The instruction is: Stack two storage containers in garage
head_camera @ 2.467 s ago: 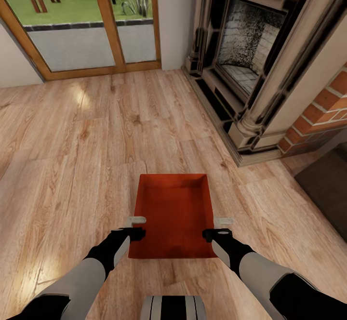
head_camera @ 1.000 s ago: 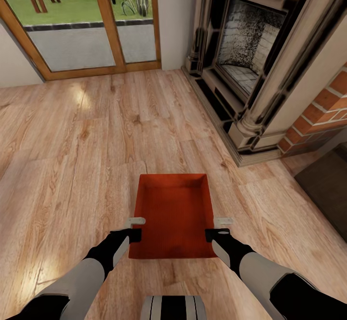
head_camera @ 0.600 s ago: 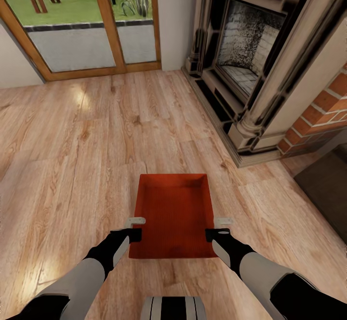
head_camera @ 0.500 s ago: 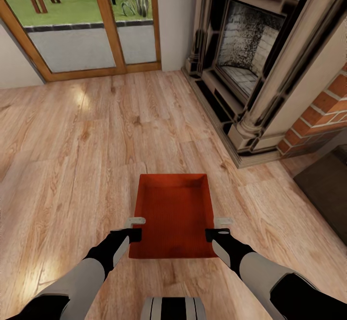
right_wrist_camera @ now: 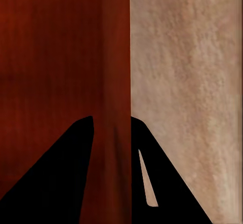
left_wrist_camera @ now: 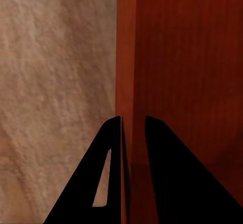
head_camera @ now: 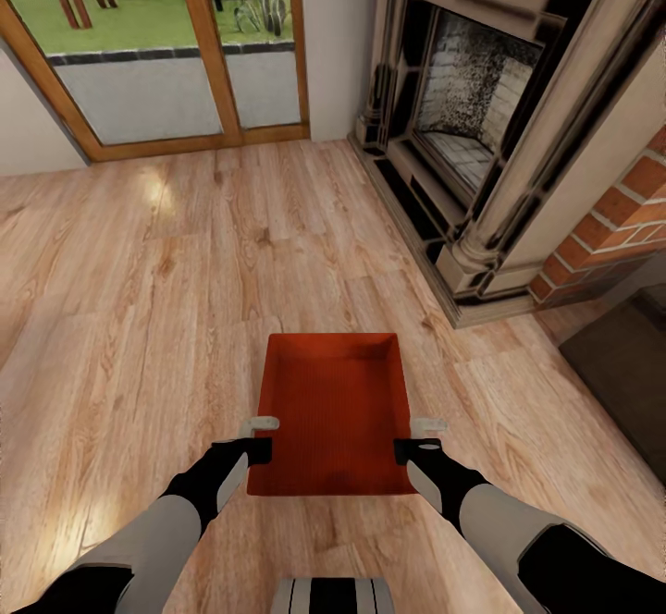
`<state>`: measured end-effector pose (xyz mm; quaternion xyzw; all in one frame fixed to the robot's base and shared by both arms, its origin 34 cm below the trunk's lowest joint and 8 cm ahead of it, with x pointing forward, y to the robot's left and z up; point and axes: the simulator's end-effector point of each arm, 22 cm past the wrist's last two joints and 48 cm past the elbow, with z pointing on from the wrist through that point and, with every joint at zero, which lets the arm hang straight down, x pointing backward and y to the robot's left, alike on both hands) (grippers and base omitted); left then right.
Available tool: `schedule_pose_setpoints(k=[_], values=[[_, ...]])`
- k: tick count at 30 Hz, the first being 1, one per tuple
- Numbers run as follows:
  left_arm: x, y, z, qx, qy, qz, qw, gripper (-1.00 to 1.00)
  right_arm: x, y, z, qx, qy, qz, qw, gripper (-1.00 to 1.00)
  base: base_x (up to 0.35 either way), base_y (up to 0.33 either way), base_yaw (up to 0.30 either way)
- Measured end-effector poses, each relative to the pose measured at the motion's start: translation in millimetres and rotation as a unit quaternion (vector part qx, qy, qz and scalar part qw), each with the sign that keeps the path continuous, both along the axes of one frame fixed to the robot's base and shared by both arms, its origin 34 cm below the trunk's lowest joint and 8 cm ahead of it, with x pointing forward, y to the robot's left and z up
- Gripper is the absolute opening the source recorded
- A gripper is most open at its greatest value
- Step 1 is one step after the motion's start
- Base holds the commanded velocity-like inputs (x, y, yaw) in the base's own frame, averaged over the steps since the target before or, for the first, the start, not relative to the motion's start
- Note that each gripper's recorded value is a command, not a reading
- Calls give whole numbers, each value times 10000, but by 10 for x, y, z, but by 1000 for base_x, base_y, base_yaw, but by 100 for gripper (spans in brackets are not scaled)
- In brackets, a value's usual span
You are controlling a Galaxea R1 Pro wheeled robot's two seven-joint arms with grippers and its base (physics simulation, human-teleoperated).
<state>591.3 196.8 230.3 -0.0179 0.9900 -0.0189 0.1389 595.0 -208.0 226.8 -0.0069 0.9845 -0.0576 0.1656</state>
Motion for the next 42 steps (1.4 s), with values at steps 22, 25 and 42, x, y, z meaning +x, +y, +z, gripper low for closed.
schedule_pose_setpoints(k=[22, 25, 42], values=[[105, -2, 472, 1, -10, -9, 10000, -100, 100, -1, 469, 10, -10, -7, 10000, -100, 0, 0, 0], [116, -2, 535, 2, -10, -9, 10000, -100, 111, -1, 531, 10, -10, -6, 10000, -100, 0, 0, 0], [173, 3, 881, 0, -6, -6, 10000, -100, 168, 4, 879, 11, -8, -4, 10000, -100, 0, 0, 0]])
